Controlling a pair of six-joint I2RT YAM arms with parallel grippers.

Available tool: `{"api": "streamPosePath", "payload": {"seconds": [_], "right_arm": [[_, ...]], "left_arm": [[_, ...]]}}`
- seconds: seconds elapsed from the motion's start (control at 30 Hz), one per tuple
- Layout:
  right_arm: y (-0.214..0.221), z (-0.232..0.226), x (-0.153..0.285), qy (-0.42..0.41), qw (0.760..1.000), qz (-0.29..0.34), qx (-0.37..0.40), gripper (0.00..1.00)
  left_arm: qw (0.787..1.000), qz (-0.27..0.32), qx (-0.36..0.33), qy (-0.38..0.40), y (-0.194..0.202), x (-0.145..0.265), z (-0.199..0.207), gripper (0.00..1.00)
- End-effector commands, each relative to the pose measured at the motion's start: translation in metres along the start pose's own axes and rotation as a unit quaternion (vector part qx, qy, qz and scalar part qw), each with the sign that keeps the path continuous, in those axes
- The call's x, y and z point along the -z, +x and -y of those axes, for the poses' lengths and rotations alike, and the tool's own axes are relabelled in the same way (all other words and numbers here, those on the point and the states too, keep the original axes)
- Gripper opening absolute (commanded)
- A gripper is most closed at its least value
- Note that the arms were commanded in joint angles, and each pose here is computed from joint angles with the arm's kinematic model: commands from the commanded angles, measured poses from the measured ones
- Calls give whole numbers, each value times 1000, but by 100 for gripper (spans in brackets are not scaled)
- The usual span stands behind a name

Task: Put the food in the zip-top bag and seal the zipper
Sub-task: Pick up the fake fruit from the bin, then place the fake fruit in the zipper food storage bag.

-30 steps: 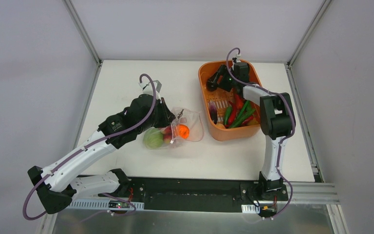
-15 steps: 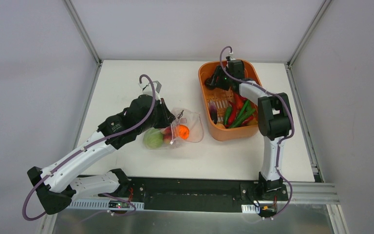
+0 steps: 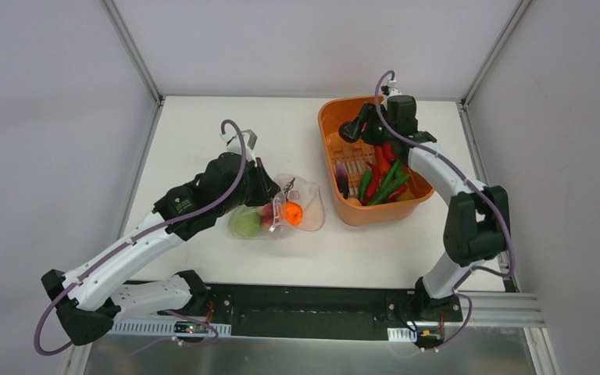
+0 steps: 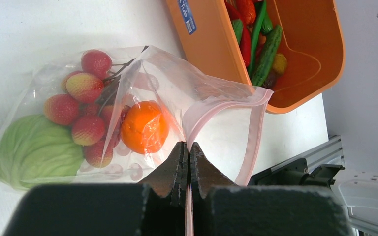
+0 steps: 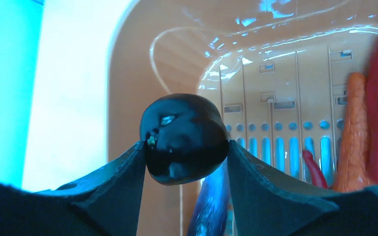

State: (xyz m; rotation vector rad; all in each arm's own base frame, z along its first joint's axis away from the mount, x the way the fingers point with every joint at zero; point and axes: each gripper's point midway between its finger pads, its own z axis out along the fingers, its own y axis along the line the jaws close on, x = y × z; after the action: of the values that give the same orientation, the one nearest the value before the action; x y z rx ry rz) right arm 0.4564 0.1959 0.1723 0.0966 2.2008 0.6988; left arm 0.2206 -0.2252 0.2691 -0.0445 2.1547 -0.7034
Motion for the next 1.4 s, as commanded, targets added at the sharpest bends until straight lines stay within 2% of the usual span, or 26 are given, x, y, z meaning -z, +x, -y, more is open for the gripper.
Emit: {"api": "streamPosePath", "payload": {"seconds": [0.0, 0.23, 0.43, 0.57, 0.67, 0.9, 1.0, 1.13, 1.3, 1.37], "right_arm": [[-12, -17, 41, -28, 999, 47, -6, 39], [-13, -41, 101, -77, 993, 94, 0, 41], [-14, -100, 162, -209, 972, 95, 50, 41], [8, -140, 198, -326, 941, 42, 86, 41], [38, -163, 222, -410, 903, -20, 125, 41], [114, -191, 241, -446, 846, -96, 276, 43], [125, -192, 230, -418, 854, -99, 294, 43], [121, -185, 207, -353, 880, -100, 302, 43], [128, -182, 187, -304, 891, -123, 314, 46], [134, -185, 181, -295, 891, -131, 321, 50]], "left_arm": [[1000, 16, 15, 9, -9, 1, 5, 0], [999, 15, 25, 25, -7, -4, 11, 0], [999, 13, 29, 26, -7, -7, 13, 0], [999, 11, 33, 32, -6, -9, 16, 0], [999, 10, 38, 34, -4, -10, 16, 0], [998, 10, 43, 39, -4, -11, 19, 0], [998, 11, 44, 40, -5, -10, 19, 0], [998, 11, 47, 44, -6, -8, 21, 0], [997, 18, 52, 50, -9, -6, 23, 0], [997, 21, 54, 53, -11, -3, 24, 0]]}}
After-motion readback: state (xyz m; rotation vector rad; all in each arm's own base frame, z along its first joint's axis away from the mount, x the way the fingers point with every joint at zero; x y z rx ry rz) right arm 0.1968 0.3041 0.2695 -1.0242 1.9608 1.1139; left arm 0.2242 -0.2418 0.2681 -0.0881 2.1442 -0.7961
